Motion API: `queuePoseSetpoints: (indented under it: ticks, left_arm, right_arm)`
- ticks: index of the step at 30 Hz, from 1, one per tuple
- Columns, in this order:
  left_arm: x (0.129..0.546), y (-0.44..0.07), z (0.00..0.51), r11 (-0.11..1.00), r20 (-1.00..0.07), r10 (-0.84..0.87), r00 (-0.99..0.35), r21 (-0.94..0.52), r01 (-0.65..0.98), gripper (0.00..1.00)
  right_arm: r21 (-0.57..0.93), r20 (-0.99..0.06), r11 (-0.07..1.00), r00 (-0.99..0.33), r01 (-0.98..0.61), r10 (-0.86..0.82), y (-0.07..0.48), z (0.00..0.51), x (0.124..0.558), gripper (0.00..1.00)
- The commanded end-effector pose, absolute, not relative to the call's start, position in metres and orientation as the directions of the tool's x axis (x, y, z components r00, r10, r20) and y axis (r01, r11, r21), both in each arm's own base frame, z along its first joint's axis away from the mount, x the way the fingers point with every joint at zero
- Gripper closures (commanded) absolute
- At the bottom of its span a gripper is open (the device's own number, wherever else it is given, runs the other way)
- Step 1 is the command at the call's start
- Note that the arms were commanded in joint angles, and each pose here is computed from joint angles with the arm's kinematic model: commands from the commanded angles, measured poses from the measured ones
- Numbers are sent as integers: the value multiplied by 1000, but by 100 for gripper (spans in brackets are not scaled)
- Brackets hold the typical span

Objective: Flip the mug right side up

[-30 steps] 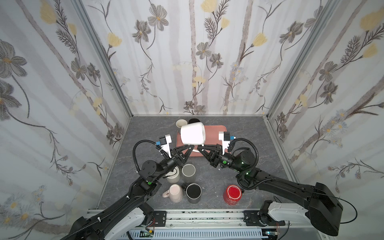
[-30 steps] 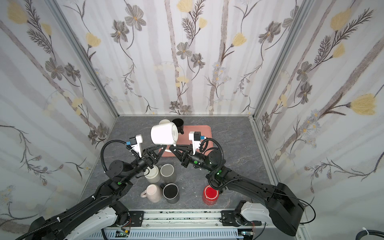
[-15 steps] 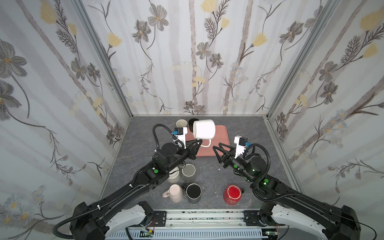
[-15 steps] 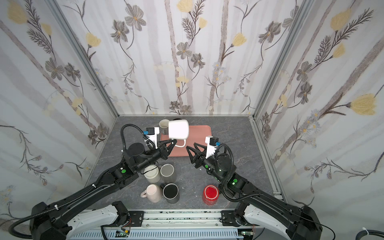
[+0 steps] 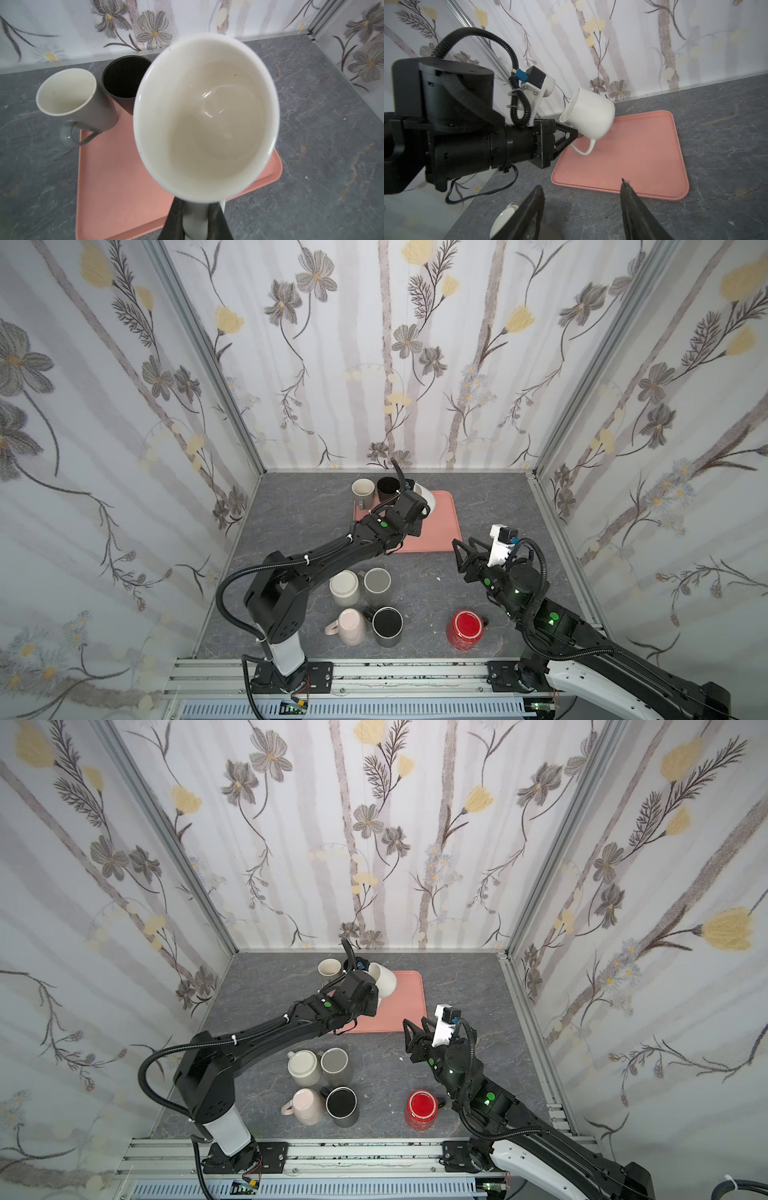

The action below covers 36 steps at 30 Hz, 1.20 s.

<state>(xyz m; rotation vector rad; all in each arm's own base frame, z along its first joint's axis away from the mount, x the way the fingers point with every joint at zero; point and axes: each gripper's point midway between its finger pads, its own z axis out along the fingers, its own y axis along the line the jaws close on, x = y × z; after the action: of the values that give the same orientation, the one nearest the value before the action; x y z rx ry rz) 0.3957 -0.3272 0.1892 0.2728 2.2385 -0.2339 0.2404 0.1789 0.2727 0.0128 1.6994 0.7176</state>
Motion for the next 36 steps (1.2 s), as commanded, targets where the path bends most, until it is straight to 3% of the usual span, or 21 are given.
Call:
queuePoseSetpoints:
  ticks: [1,20,36]
  left_arm:
    - [421,-326,186,972,-780,160,-605,20,233,100]
    - [505,-348,125,969,-681,248,-689,175,176,100]
    - [528,-347,103,964,-672,261,-693,216,154,100]
  right_arm:
    - [448,-890,831,-258,-331,377,167,269,239,41]
    - [432,-897,855,-235,-286,374,136,265,226,38]
    - [418,-903,872,-222,-255,368,125,261,226,35]
